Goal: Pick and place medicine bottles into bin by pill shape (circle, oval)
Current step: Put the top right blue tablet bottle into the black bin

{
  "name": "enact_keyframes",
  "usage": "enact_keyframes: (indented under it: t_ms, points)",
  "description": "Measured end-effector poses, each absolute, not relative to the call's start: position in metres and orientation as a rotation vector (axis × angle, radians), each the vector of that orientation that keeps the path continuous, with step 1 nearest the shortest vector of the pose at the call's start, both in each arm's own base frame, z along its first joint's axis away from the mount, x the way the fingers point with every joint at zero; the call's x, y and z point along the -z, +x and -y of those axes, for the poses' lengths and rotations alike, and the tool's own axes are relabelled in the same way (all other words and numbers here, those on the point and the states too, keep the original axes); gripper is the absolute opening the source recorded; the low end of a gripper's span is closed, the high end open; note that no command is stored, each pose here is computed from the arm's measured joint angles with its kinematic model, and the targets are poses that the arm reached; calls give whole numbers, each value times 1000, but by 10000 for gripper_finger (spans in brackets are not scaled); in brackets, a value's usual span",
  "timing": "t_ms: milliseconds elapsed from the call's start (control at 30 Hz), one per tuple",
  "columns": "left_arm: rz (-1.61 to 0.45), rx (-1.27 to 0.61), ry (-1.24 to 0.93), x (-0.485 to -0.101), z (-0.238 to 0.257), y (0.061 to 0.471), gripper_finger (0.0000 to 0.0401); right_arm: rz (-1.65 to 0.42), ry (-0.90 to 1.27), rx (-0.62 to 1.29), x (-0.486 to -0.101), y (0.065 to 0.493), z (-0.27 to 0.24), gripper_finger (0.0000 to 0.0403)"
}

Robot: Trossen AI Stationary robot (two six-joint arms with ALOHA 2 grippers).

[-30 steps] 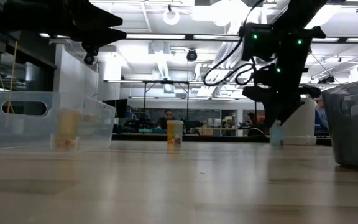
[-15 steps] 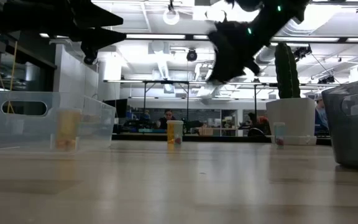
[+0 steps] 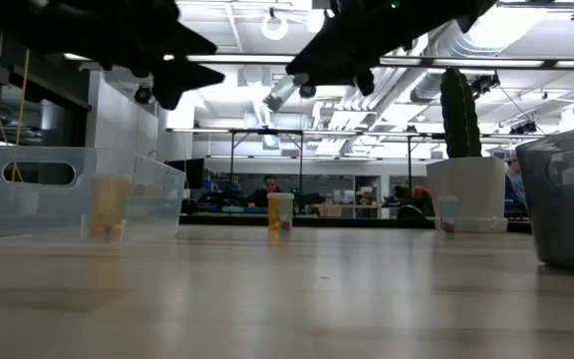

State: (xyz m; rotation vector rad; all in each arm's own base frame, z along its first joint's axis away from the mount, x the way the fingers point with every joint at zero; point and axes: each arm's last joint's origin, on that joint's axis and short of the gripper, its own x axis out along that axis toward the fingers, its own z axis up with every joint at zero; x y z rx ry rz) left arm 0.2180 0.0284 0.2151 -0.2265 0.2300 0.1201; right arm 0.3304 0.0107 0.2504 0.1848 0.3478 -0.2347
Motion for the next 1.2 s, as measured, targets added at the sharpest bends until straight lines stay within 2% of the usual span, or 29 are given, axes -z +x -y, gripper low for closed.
enact_keyframes:
  t_ms: [233,733,1000,1200]
  points:
    - [-285,-148,-220,-211,-32,238,229,-364,179,168,-249,336,-13,99]
    - [-295,-31,-220,-201,-26,250,229,-413,138,52,-251,371,-24,99]
    - [-295,31,-221,-201,-24,250,229,-404,112,38,-252,373,-27,99]
    - [-295,26,-221,-201,-25,250,198,-402,107,38,-252,373,-27,99]
